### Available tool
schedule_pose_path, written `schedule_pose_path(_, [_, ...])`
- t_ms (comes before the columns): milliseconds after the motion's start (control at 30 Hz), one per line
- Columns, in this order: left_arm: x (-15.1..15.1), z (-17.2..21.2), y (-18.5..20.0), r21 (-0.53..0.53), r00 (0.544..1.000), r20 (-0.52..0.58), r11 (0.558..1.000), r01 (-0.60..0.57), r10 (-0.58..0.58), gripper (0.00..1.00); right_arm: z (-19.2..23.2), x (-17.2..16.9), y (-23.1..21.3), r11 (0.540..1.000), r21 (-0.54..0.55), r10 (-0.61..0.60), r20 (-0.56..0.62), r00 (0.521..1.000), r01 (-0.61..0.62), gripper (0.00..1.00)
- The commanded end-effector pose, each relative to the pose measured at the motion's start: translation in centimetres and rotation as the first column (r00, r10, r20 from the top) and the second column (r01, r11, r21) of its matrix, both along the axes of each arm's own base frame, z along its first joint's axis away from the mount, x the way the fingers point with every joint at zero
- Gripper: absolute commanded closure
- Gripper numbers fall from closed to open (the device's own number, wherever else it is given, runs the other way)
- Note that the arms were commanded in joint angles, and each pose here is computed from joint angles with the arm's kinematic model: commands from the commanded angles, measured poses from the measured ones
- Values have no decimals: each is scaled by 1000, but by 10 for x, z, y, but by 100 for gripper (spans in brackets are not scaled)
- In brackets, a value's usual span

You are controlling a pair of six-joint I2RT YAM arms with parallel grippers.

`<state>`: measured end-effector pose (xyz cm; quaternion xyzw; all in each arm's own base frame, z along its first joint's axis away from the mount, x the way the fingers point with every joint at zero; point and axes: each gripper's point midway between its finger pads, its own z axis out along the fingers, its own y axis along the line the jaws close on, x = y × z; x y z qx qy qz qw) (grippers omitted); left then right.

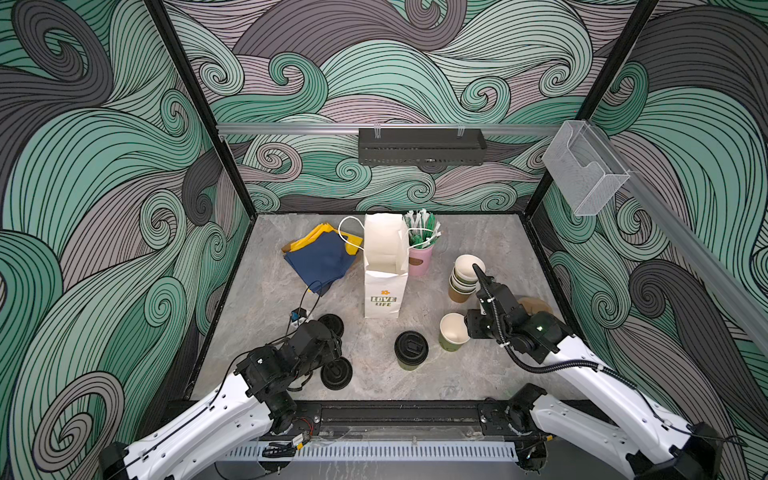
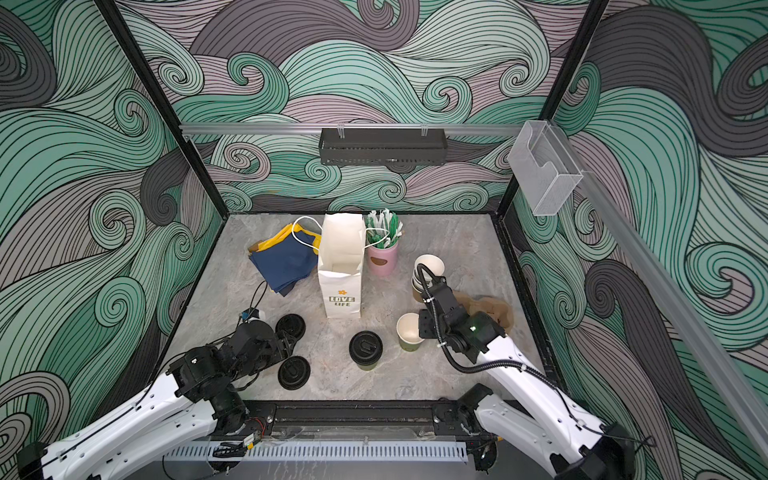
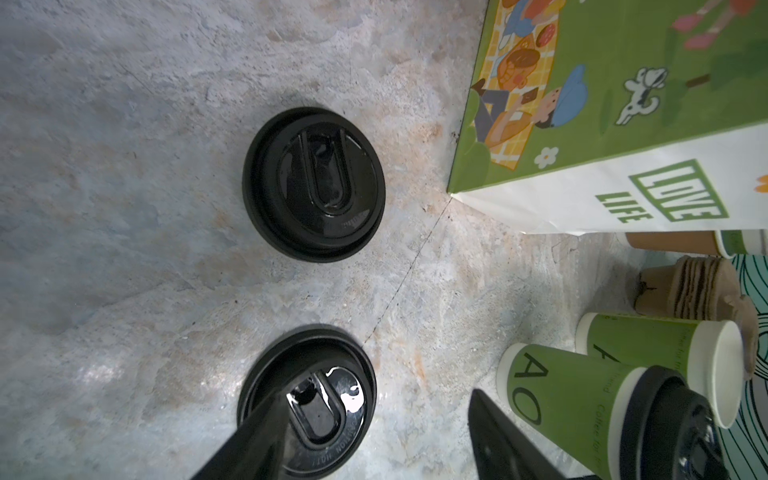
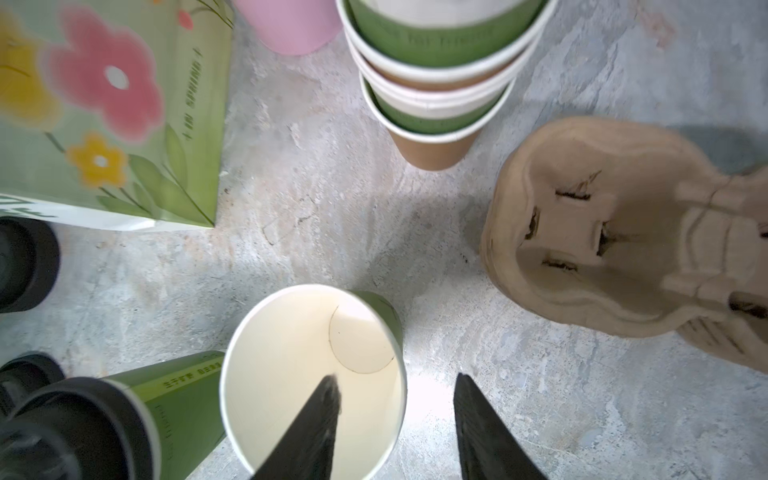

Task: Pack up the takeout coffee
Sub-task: 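Lift the green paper cup and set it upright beside the lidded cup, then swing the right gripper across to the black lids near the left gripper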

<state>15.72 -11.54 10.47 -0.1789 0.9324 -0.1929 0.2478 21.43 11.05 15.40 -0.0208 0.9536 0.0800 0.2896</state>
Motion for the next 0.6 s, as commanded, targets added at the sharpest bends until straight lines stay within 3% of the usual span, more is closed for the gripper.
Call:
schedule_pose_path(0, [-13,-1,0,18,996,-68,998,57,-56,28,33,-4,14,994,73,79,45,996,-82,52])
schedule_pose_path(133, [-13,3,8,37,998,-52,999,35,-33,27,69,-14,45,955,174,220,126,967,-240,52])
schedule_pose_path(233, [-8,16,30,90,999,2,995,-38,38,25,98,-28,72,901,198,347,206,915,-386,52])
schedule_pose_path(400, [8,46,64,157,990,83,980,-124,112,25,127,-69,132,739,134,612,275,742,-660,52])
schedule_pose_path(500, [25,67,81,157,973,137,966,-205,184,25,124,-91,171,636,65,736,248,629,-769,52])
schedule_pose_path(567, [37,85,90,158,953,204,954,-255,222,26,117,-101,194,585,45,786,215,579,-810,52])
